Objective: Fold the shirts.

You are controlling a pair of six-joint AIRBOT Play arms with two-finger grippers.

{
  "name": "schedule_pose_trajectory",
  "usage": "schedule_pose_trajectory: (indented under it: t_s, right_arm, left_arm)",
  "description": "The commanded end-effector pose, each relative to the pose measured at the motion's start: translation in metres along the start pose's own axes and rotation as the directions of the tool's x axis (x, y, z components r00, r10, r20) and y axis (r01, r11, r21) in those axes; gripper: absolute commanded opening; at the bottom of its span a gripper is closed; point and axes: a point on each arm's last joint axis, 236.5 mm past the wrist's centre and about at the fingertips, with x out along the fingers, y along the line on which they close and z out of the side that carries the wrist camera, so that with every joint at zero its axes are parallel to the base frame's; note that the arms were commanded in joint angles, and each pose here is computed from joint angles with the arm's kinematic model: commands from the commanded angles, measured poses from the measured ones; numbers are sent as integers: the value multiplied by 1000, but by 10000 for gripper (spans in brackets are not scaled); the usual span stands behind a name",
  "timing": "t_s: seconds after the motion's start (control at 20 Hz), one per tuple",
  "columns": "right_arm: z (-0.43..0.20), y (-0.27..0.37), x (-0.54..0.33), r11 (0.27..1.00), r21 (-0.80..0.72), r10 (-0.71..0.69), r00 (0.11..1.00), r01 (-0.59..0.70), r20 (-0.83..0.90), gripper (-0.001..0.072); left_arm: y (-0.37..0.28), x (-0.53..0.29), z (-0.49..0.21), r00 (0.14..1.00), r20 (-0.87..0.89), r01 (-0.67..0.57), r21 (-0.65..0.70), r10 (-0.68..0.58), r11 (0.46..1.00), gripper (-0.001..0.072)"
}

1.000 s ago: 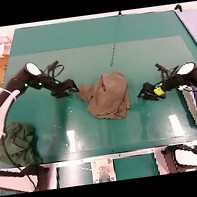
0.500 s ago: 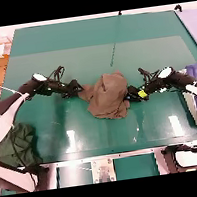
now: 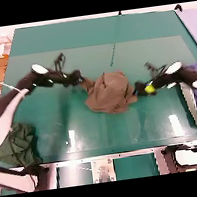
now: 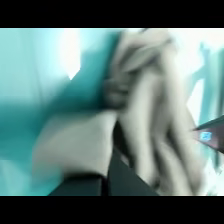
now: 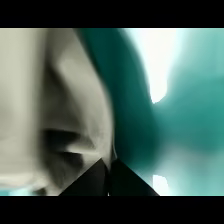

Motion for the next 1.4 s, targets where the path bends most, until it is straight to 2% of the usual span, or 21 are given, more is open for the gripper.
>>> schedule_pose_trajectory:
  t_s: [0.0, 0.1, 0.2, 0.3, 0.4, 0.55, 0.7, 0.8, 0.9, 1.05, 1.15, 1.25, 1.35]
  right_arm:
    - [47, 29, -124, 996, -56, 76, 970, -65, 233, 17]
    - [66, 75, -224, 980, -156, 181, 887, -126, 425, 17]
    - [60, 130, -306, 942, -295, 304, 782, -161, 543, 17]
    - [42, 181, -376, 897, -430, 385, 666, -105, 639, 17]
    - [18, 222, -434, 859, -512, 417, 550, 23, 724, 18]
    - [-27, 276, -507, 814, -548, 467, 343, 193, 815, 18]
    - [-73, 315, -550, 774, -546, 519, 173, 320, 837, 18]
    - [-87, 319, -557, 773, -519, 508, 133, 365, 851, 18]
    - [-83, 314, -553, 780, -509, 492, 147, 363, 858, 18]
    - [-49, 281, -532, 831, -485, 441, 208, 274, 873, 18]
    - [-13, 239, -500, 881, -439, 381, 287, 176, 879, 18]
    - [22, 188, -453, 926, -370, 318, 383, 70, 867, 18]
    - [55, 130, -394, 961, -274, 256, 457, -29, 852, 18]
  left_arm:
    - [-86, -118, 81, 958, 275, 24, 191, -78, 981, 21]
    - [-154, -210, 108, 883, 445, 0, 319, -150, 948, 22]
    - [-223, -293, 109, 791, 568, -58, 440, -228, 896, 22]
    - [-288, -363, 91, 696, 647, -138, 547, -312, 826, 22]
    - [-339, -424, 65, 595, 712, -249, 604, -372, 757, 22]
    - [-389, -500, 20, 444, 786, -422, 607, -430, 674, 22]
    - [-411, -560, -15, 271, 843, -568, 530, -465, 630, 22]
    - [-412, -577, -21, 218, 861, -621, 486, -460, 615, 22]
    - [-402, -568, -12, 247, 872, -634, 475, -421, 610, 22]
    - [-359, -513, 37, 400, 868, -601, 491, -294, 631, 23]
    - [-316, -463, 81, 512, 838, -563, 493, -189, 663, 23]
    - [-267, -396, 125, 641, 758, -474, 511, -116, 717, 23]
    - [-223, -314, 162, 753, 647, -355, 557, -124, 750, 23]
